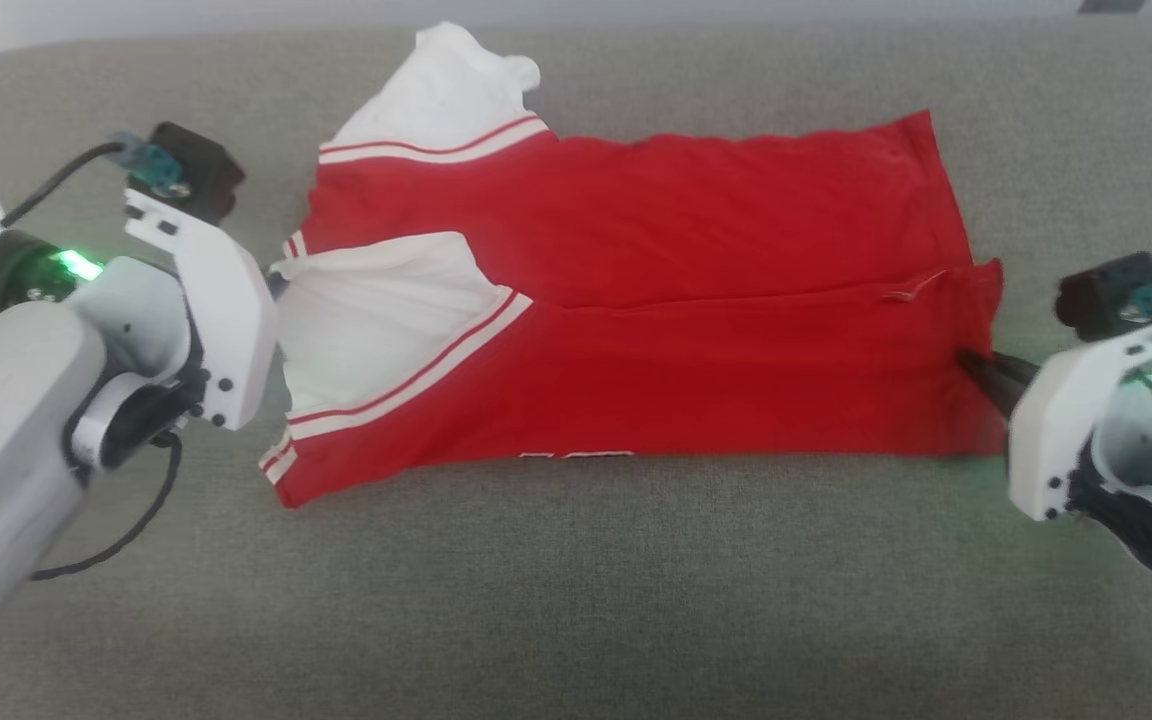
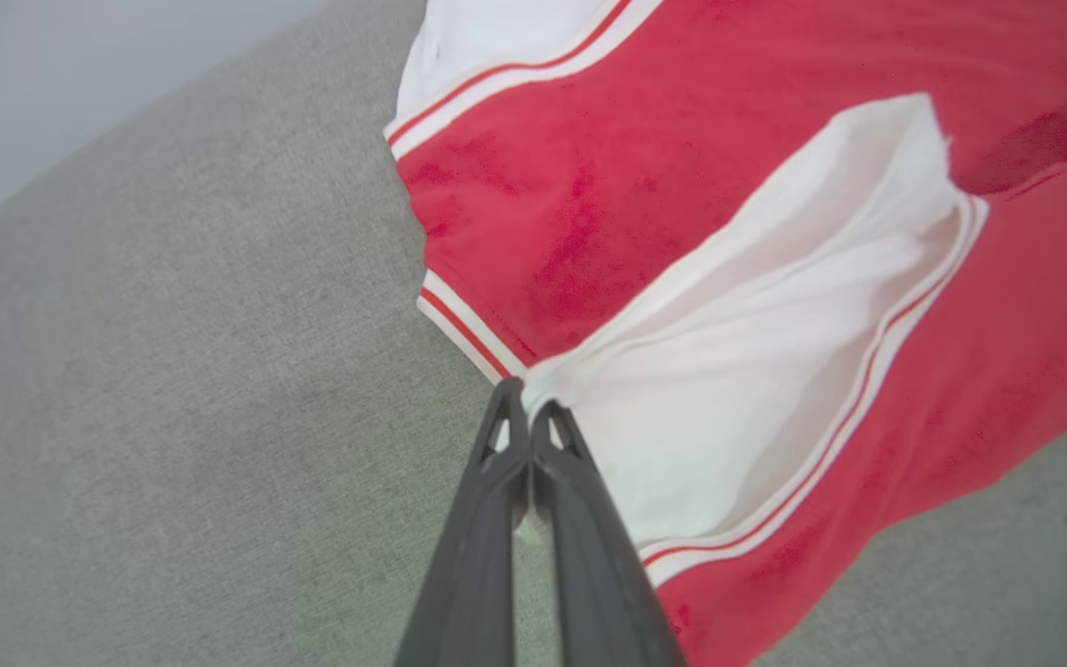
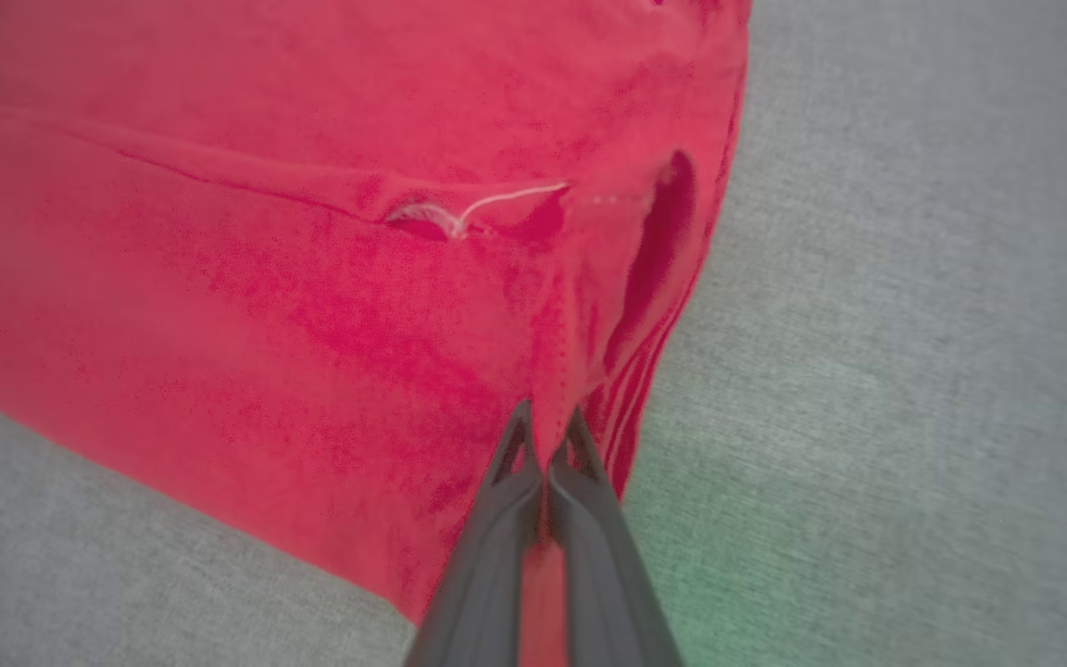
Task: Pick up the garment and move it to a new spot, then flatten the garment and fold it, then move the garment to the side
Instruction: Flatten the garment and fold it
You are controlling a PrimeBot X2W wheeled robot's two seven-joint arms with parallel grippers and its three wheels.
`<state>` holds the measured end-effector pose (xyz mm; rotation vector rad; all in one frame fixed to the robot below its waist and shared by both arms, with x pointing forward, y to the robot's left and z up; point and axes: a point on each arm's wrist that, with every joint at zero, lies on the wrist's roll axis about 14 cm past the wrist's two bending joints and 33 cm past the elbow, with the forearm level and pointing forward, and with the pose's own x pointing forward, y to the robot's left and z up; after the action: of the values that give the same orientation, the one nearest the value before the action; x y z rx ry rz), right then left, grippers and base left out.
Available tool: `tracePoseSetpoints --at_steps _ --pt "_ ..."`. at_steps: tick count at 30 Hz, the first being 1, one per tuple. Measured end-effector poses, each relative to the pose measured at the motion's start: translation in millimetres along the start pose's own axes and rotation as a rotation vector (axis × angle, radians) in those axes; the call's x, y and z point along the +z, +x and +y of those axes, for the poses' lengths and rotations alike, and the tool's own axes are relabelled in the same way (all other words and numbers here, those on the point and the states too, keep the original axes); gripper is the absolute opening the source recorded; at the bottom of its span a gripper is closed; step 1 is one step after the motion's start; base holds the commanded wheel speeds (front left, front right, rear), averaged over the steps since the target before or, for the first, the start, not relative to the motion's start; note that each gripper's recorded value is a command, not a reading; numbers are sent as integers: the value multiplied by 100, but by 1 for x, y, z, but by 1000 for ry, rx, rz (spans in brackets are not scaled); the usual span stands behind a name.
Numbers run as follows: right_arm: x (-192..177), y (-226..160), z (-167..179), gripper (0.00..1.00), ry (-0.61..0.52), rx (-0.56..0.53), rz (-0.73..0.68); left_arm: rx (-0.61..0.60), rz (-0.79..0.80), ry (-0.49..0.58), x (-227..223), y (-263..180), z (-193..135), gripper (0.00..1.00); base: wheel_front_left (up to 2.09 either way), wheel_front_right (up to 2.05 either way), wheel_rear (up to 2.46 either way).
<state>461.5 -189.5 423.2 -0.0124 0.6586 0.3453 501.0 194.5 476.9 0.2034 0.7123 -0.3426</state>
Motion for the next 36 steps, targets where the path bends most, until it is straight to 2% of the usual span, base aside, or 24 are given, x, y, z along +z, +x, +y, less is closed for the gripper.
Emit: tracePoseSetpoints --at_steps 6,13,15,16,17,18,19,21,29,36 --pt "-13 18 4 0 24 6 64 -35 137 -41 -35 36 -6 0 0 0 0" --pt "-17 29 7 0 25 13 104 -37 254 -90 -63 57 -6 0 0 0 0" --pt "-17 30 7 0 29 13 107 -37 262 -101 -64 60 -5 33 0 0 0" --pt "-15 30 8 1 31 15 104 -37 257 -103 -63 61 -6 78 0 0 0" --pt "-13 31 9 18 31 17 100 -33 249 -106 -60 61 -4 100 0 0 0" --pt "-11 31 10 42 35 19 93 -29 245 -120 -58 61 -3 100 0 0 0" --pt "-10 30 9 100 39 15 87 -23 241 -144 -57 61 -3 100 0 0 0" --pt "-7 29 8 100 33 9 72 -21 238 -174 -55 59 -3 100 0 0 0" --pt "22 17 10 100 28 -2 -48 -4 184 -165 -35 37 -1 100 0 0 0" --pt "55 -11 12 100 55 -42 -228 1 185 -149 -36 0 -9 100 0 0 0"
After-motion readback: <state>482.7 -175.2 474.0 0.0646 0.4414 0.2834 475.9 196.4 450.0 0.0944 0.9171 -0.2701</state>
